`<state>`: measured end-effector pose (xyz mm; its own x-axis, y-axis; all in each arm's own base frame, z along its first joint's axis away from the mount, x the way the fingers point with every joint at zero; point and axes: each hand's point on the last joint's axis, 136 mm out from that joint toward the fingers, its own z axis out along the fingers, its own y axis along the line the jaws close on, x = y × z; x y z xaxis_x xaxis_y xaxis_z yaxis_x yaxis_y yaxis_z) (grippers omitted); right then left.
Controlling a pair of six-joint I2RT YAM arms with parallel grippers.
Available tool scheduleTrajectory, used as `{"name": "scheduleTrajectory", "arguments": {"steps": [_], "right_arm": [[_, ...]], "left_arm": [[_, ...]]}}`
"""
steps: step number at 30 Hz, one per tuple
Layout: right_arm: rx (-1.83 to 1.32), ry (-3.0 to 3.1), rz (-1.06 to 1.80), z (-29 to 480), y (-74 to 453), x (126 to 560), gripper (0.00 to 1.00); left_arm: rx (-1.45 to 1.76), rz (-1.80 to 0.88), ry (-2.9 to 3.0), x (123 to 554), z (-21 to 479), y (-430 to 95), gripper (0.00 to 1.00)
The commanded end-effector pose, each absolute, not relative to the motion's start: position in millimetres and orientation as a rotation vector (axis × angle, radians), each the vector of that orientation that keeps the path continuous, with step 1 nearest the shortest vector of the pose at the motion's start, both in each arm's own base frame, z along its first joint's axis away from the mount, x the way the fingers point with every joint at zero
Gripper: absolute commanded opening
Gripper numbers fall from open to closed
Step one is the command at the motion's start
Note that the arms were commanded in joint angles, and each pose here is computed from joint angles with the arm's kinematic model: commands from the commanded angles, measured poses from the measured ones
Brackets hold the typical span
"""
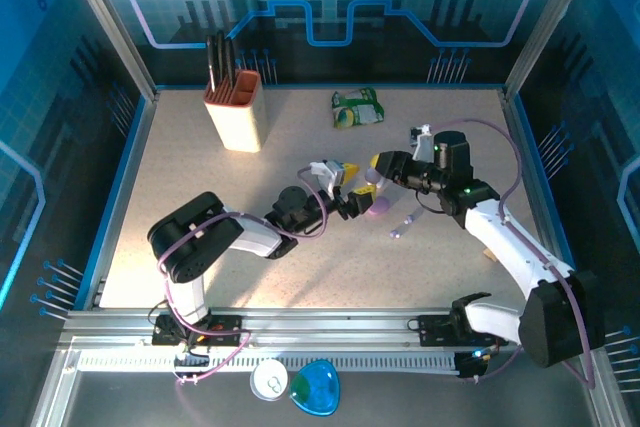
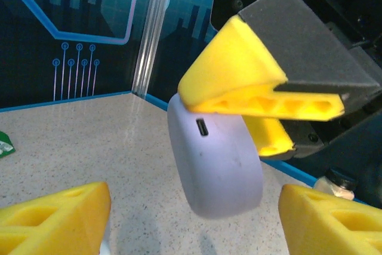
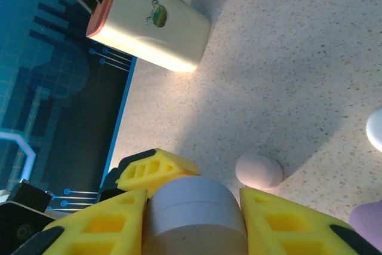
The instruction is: Insert wireless bluetooth earbuds into charging case
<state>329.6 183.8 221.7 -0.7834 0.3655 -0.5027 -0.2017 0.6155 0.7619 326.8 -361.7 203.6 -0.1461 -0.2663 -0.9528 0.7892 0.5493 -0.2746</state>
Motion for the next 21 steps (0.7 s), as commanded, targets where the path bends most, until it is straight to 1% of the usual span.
{"name": "scheduleTrajectory", "arguments": {"steps": [1, 4, 10, 14, 16, 18, 19, 20, 21], "right_arm": [[0.097, 2.159, 1.200, 232.5, 193.2, 326.1, 0.35], [0.095, 2.157, 1.234, 231.7, 196.5, 324.3, 0.34], [0.098, 2.176, 1.271, 224.9, 200.1, 320.0, 0.34], [0.100, 2.199, 1.271, 219.9, 200.4, 317.7, 0.34], [0.097, 2.207, 1.279, 218.5, 201.5, 316.7, 0.34], [0.091, 2.210, 1.288, 218.2, 202.7, 316.0, 0.34], [0.088, 2.211, 1.291, 218.2, 203.2, 315.9, 0.34], [0.084, 2.213, 1.288, 218.6, 203.1, 315.5, 0.35], [0.080, 2.213, 1.281, 218.5, 202.5, 315.5, 0.36]], "left_arm": [[0.430, -1.003, 1.388, 332.5, 219.6, -364.0, 0.69], [0.419, -1.004, 1.392, 334.8, 218.8, -364.4, 0.63], [0.416, -1.058, 1.398, 333.0, 219.9, -369.7, 0.35], [0.432, -1.059, 1.392, 329.4, 221.2, -369.1, 0.30], [0.451, -1.060, 1.388, 327.2, 220.8, -369.8, 0.26], [0.465, -1.065, 1.387, 325.1, 220.2, -371.0, 0.25], [0.470, -1.069, 1.386, 324.1, 219.8, -371.7, 0.22], [0.473, -1.071, 1.387, 323.6, 219.5, -371.3, 0.19], [0.475, -1.074, 1.387, 322.7, 219.5, -370.8, 0.19]]}}
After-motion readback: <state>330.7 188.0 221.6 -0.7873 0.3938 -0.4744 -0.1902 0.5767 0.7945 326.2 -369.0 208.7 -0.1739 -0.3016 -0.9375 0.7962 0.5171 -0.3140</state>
